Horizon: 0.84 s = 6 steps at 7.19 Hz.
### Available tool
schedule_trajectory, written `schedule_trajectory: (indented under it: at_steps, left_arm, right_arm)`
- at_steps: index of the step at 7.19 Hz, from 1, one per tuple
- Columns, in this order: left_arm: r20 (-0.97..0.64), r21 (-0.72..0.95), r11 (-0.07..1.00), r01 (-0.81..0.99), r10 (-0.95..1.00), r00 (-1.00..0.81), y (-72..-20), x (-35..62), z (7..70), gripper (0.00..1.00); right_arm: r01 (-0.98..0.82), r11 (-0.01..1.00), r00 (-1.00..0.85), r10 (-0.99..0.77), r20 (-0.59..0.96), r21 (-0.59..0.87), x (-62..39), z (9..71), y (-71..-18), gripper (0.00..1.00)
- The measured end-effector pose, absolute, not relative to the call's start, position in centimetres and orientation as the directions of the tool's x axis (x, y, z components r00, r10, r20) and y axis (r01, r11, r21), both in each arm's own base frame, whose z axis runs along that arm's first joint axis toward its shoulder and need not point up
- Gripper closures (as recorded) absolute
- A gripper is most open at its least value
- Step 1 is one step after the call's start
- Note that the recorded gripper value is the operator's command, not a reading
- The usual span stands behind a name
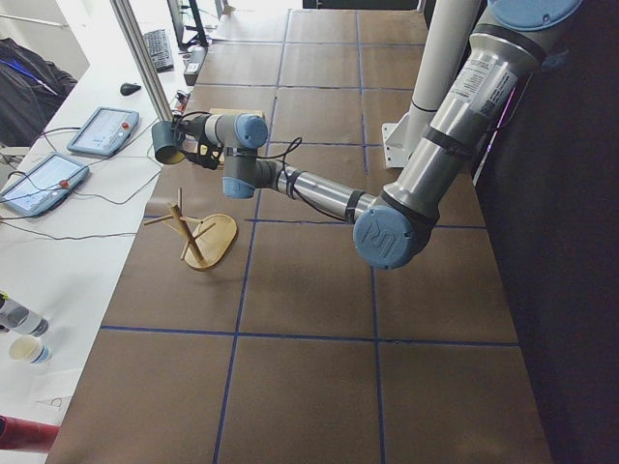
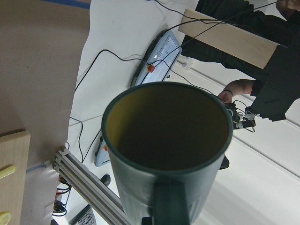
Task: Hang cup on storage rack
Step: 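Slide the mug handle onto a wooden rack peg with the left gripper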
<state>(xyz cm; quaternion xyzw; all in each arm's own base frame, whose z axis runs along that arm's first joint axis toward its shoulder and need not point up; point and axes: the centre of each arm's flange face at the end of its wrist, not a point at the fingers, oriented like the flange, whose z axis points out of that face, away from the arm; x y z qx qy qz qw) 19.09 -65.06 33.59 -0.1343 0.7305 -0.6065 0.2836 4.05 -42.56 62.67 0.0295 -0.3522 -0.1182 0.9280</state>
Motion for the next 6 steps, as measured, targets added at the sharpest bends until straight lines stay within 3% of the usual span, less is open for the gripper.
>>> schedule_trajectory:
  at_steps: [6]
  left_arm:
    - [-0.166, -0.951, 0.307, -0.018, -0.559, -0.812, -61.7, 17.4, 42.0, 1.00]
  right_arm:
    - [0.199, 0.970, 0.724, -0.241, 0.646, 0.139, 4.1, 62.6, -42.6, 0.00]
